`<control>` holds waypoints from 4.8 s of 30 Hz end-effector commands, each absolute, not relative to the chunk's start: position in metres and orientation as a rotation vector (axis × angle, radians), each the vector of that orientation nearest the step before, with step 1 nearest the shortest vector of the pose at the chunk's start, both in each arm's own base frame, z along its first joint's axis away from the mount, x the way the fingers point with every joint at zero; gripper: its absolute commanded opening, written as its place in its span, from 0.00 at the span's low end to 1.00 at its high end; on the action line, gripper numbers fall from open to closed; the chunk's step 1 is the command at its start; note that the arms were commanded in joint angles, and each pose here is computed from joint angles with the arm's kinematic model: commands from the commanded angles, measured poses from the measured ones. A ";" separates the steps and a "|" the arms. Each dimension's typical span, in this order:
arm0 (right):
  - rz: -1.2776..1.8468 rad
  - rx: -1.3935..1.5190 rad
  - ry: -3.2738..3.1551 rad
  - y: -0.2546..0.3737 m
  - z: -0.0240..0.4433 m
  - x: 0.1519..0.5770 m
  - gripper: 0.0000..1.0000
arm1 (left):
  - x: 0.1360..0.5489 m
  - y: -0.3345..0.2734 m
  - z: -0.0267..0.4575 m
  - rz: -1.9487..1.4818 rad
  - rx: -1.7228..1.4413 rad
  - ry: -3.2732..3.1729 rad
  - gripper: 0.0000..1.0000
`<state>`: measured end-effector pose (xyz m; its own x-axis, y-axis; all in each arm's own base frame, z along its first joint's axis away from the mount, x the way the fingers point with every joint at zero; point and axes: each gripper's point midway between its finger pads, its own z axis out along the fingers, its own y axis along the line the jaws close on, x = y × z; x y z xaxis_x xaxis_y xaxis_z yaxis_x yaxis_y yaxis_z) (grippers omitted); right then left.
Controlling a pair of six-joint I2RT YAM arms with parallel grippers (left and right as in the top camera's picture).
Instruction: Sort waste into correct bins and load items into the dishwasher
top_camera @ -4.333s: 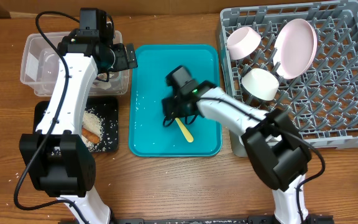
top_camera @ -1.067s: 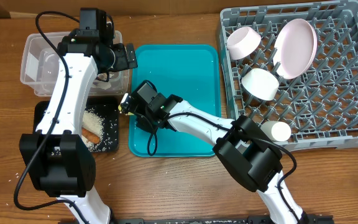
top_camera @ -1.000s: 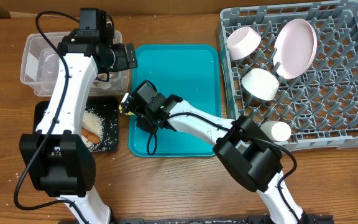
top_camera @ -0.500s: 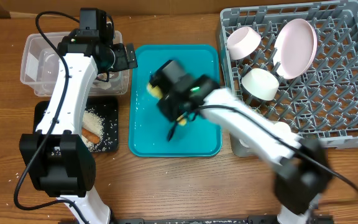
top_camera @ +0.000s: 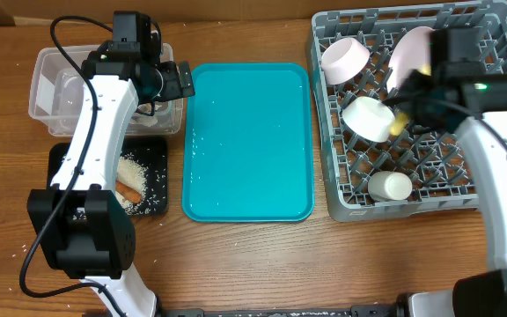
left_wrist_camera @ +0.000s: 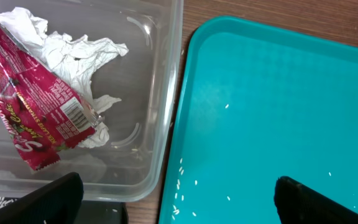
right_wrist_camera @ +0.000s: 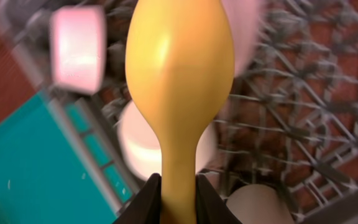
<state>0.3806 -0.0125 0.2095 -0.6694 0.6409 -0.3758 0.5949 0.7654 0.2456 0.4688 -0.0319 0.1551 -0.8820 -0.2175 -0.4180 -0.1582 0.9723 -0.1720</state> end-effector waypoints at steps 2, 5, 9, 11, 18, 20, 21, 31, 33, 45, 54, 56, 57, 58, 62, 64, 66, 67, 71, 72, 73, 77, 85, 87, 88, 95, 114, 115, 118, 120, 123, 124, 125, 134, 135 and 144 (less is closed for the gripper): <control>0.149 1.582 2.283 -0.056 0.175 0.359 0.04 | 0.475 -0.028 0.165 -0.170 -0.266 2.644 1.00; 0.153 1.630 2.266 -0.060 0.161 0.357 0.23 | 0.475 -0.028 0.165 -0.170 -0.266 2.644 1.00; 0.148 1.634 2.273 -0.060 0.157 0.355 0.76 | 0.475 -0.028 0.165 -0.170 -0.266 2.644 1.00; 0.171 1.633 2.280 -0.057 0.157 0.356 0.76 | 0.475 -0.028 0.165 -0.170 -0.266 2.644 1.00; 0.372 1.013 2.391 -0.022 0.255 0.351 0.82 | 0.475 -0.028 0.165 -0.170 -0.266 2.644 1.00; 0.396 0.820 2.410 -0.009 0.280 0.338 0.86 | 0.475 -0.028 0.165 -0.170 -0.266 2.644 1.00; 0.414 0.703 2.412 -0.001 0.296 0.325 0.90 | 0.475 -0.028 0.165 -0.170 -0.266 2.644 1.00; 0.301 0.635 2.294 -0.002 0.350 0.190 1.00 | 0.475 -0.028 0.165 -0.170 -0.266 2.644 1.00; 0.211 0.665 2.260 -0.013 0.352 0.169 1.00 | 0.475 -0.028 0.165 -0.170 -0.266 2.644 1.00; 0.182 0.580 1.929 -0.023 0.361 0.149 1.00 | 0.475 -0.028 0.165 -0.170 -0.266 2.644 1.00; 0.252 0.498 1.731 -0.021 0.285 0.203 1.00 | 0.475 -0.028 0.165 -0.170 -0.266 2.644 1.00; 0.300 0.453 1.701 -0.014 0.259 0.220 1.00 | 0.475 -0.028 0.165 -0.170 -0.266 2.644 1.00; 0.321 0.432 1.686 -0.011 0.249 0.226 1.00 | 0.475 -0.028 0.165 -0.170 -0.266 2.644 1.00; 0.338 0.413 1.667 -0.008 0.239 0.232 1.00 | 0.475 -0.028 0.165 -0.170 -0.266 2.644 1.00; 0.363 0.378 1.590 -0.006 0.216 0.242 1.00 | 0.475 -0.028 0.165 -0.170 -0.266 2.644 1.00; 0.366 0.373 1.569 -0.006 0.206 0.243 1.00 | 0.475 -0.028 0.165 -0.170 -0.266 2.644 1.00; 0.365 0.370 1.560 -0.006 0.200 0.243 1.00 | 0.475 -0.028 0.165 -0.170 -0.266 2.644 1.00; 0.361 0.374 1.559 -0.007 0.197 0.242 1.00 | 0.475 -0.028 0.165 -0.170 -0.266 2.644 1.00; 0.306 0.426 1.541 -0.019 0.190 0.241 1.00 | 0.475 -0.028 0.165 -0.170 -0.266 2.644 1.00; 0.296 0.436 1.541 -0.021 0.187 0.242 1.00 | 0.475 -0.028 0.165 -0.170 -0.266 2.644 1.00; 0.289 0.444 1.547 -0.023 0.179 0.242 1.00 | 0.475 -0.028 0.165 -0.170 -0.266 2.644 1.00; 0.291 0.439 1.538 -0.023 0.170 0.245 1.00 | 0.475 -0.028 0.165 -0.170 -0.266 2.644 1.00; 0.292 0.434 1.539 -0.022 0.170 0.246 1.00 | 0.475 -0.028 0.165 -0.170 -0.266 2.644 1.00; 0.291 0.435 1.539 -0.022 0.170 0.246 1.00 | 0.475 -0.028 0.165 -0.170 -0.266 2.643 1.00; 0.292 0.435 1.539 -0.022 0.170 0.246 1.00 | 0.475 -0.028 0.165 -0.170 -0.266 2.644 1.00; 0.292 0.435 1.539 -0.022 0.170 0.246 1.00 | 0.475 -0.028 0.165 -0.170 -0.266 2.644 1.00; 0.292 0.435 1.539 -0.022 0.170 0.246 1.00 | 0.471 -0.014 0.192 -0.031 -0.225 2.581 1.00; 0.292 0.435 1.539 -0.022 0.170 0.246 1.00 | 0.469 -0.009 0.202 0.003 -0.232 2.554 1.00; 0.292 0.435 1.539 -0.022 0.170 0.246 1.00 | 0.458 -0.008 0.244 0.007 -0.228 2.461 1.00; 0.291 0.435 1.539 -0.022 0.170 0.246 1.00 | 0.451 -0.008 0.266 0.000 -0.227 2.411 1.00; 0.292 0.435 1.539 -0.022 0.170 0.246 1.00 | 0.433 -0.007 0.300 -0.013 -0.224 2.340 1.00; 0.292 0.434 1.539 -0.022 0.170 0.246 1.00 | 0.425 -0.005 0.310 -0.007 -0.228 2.320 1.00; 0.292 0.435 1.539 -0.022 0.170 0.246 1.00 | 0.417 -0.004 0.320 -0.011 -0.228 2.297 1.00; 0.292 0.435 1.539 -0.022 0.170 0.246 1.00 | 0.376 -0.002 0.353 -0.069 -0.214 1.921 1.00; 0.291 0.435 1.538 -0.022 0.170 0.246 1.00 | 0.371 -0.001 0.347 -0.073 -0.214 1.888 1.00; 0.292 0.434 1.539 -0.022 0.170 0.246 1.00 | 0.313 0.013 0.277 -0.054 -0.219 1.729 1.00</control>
<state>0.2455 -0.0215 0.1714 0.0122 0.4469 -0.8945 0.0870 0.8907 0.4462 0.3330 0.0032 0.2910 -0.1934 -0.2109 -0.9582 -0.0964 0.9760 -0.1954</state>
